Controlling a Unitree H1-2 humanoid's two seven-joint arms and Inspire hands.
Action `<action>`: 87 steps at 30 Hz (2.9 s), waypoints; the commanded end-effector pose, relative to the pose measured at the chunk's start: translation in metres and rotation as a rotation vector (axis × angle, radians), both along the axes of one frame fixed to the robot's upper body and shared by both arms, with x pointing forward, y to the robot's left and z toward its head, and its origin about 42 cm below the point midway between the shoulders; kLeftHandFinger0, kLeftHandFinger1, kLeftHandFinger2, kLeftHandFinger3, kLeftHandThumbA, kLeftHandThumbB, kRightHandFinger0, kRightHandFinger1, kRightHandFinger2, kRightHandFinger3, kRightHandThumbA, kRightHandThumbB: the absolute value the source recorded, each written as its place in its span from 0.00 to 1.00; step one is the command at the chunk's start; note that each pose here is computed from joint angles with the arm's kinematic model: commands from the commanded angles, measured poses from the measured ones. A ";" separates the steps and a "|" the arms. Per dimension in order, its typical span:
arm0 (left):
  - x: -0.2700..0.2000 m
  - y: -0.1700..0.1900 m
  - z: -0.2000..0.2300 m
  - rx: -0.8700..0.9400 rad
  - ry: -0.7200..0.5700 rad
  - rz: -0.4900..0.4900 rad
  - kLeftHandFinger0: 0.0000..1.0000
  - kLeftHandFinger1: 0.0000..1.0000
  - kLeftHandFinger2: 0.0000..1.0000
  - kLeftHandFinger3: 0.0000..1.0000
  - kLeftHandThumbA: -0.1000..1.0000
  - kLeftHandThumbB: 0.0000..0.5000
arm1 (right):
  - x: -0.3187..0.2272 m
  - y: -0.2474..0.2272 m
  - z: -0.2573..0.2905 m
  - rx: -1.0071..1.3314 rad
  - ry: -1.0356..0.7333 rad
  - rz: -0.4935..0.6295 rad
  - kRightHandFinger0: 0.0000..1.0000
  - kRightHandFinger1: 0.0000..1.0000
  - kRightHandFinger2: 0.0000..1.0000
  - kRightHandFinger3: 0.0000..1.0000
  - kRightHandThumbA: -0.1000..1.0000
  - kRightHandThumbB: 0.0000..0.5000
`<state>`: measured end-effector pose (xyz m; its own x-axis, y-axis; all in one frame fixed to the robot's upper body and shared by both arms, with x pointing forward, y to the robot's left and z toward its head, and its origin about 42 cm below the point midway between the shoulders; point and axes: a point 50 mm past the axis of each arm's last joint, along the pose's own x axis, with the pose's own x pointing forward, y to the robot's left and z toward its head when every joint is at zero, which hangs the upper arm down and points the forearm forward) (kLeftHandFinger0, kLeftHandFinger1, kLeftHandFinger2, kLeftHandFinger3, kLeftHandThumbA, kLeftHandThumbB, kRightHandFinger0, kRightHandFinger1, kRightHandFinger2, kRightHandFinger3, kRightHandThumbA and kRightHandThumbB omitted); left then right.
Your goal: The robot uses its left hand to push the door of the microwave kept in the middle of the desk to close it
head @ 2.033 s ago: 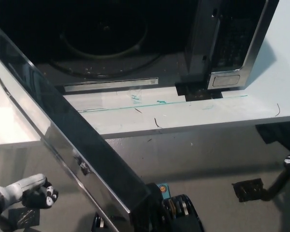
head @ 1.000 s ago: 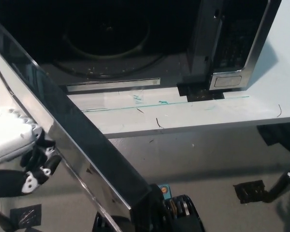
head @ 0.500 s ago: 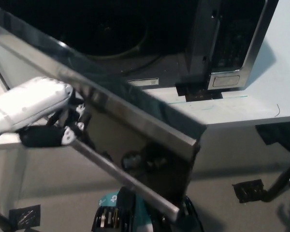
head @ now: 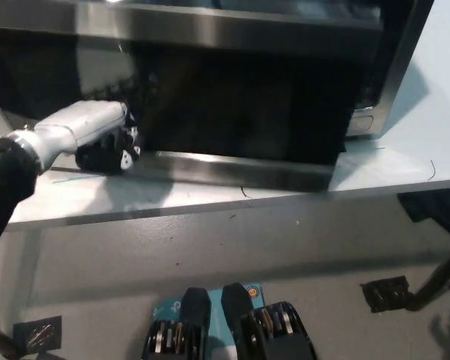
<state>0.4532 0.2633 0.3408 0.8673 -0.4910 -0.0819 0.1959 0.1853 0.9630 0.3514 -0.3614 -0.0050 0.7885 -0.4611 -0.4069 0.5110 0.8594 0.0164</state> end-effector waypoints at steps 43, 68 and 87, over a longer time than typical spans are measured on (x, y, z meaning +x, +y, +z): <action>-0.116 0.009 -0.136 -0.601 -0.291 -0.071 0.11 0.11 0.21 0.29 0.00 0.27 | 0.016 -0.012 0.022 -0.019 -0.080 -0.006 1.00 1.00 1.00 0.99 0.23 0.05; -0.066 0.073 -0.285 -1.169 0.043 0.922 0.06 0.05 0.20 0.35 0.00 0.20 | 0.032 -0.011 0.033 -0.038 -0.104 0.013 1.00 1.00 1.00 1.00 0.23 0.07; -0.024 0.049 -0.275 -1.309 0.130 0.983 0.04 0.07 0.22 0.35 0.00 0.17 | 0.041 -0.011 0.039 -0.022 -0.115 0.004 1.00 1.00 1.00 1.00 0.22 0.08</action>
